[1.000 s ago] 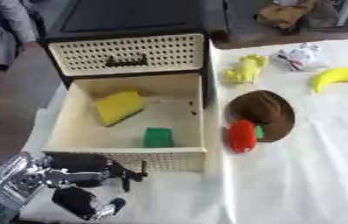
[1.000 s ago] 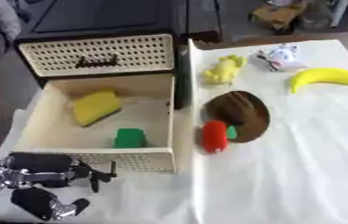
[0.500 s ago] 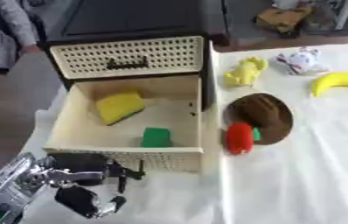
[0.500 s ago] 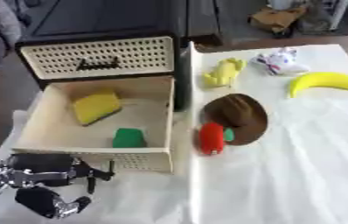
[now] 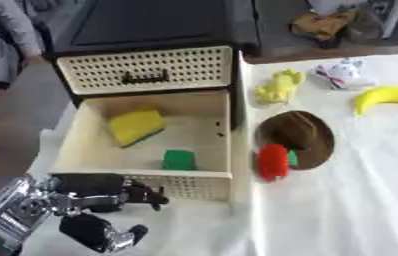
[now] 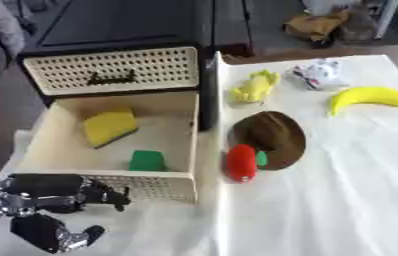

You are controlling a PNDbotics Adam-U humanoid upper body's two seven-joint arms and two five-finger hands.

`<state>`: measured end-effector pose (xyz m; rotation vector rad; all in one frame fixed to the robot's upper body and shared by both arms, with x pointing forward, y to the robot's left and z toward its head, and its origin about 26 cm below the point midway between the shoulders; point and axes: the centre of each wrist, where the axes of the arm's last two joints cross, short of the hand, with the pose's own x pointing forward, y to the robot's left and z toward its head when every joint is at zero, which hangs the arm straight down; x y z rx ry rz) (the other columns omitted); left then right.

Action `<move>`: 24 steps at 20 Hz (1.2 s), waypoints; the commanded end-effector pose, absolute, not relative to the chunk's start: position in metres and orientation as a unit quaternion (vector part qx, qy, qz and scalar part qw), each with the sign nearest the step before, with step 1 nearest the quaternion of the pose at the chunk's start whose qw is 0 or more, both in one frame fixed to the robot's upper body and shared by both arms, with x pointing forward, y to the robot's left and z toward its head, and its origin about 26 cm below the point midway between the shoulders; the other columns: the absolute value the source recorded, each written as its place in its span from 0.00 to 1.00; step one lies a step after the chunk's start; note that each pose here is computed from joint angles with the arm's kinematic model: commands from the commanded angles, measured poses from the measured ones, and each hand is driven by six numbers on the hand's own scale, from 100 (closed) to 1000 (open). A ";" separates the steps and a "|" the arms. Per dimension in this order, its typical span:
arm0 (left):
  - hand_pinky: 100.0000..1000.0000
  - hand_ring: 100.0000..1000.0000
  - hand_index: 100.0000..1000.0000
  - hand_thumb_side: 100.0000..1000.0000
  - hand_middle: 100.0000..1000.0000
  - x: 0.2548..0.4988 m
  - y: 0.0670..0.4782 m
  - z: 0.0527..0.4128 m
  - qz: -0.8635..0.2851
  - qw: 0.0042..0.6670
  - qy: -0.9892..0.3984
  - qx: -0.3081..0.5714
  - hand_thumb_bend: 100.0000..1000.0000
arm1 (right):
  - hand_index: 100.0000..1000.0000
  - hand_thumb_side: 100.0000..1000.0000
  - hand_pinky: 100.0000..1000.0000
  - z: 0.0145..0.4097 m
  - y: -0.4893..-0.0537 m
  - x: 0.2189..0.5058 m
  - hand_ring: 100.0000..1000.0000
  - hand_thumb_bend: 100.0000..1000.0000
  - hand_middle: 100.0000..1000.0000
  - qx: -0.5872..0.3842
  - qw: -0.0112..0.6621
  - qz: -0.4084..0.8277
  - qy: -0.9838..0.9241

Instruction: Pick up objects from table and place into drawer.

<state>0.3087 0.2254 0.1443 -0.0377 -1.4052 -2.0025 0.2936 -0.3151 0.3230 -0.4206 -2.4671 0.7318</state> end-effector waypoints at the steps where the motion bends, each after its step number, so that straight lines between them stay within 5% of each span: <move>1: 0.00 0.00 1.00 0.73 0.83 0.313 0.230 0.160 -0.767 0.337 -0.547 0.000 0.00 | 0.63 1.00 0.60 0.332 -0.315 0.289 0.76 0.48 0.54 -0.165 0.246 0.273 -0.915; 17: 0.00 0.01 1.00 0.77 0.88 0.327 0.230 0.143 -0.782 0.346 -0.519 0.006 0.00 | 0.63 0.99 0.61 0.331 -0.315 0.289 0.77 0.48 0.54 -0.160 0.250 0.266 -0.917; 24: 0.00 0.01 1.00 0.80 0.89 0.326 0.214 0.146 -0.768 0.326 -0.548 -0.058 0.00 | 0.63 0.99 0.61 0.329 -0.315 0.290 0.77 0.48 0.54 -0.159 0.255 0.265 -0.916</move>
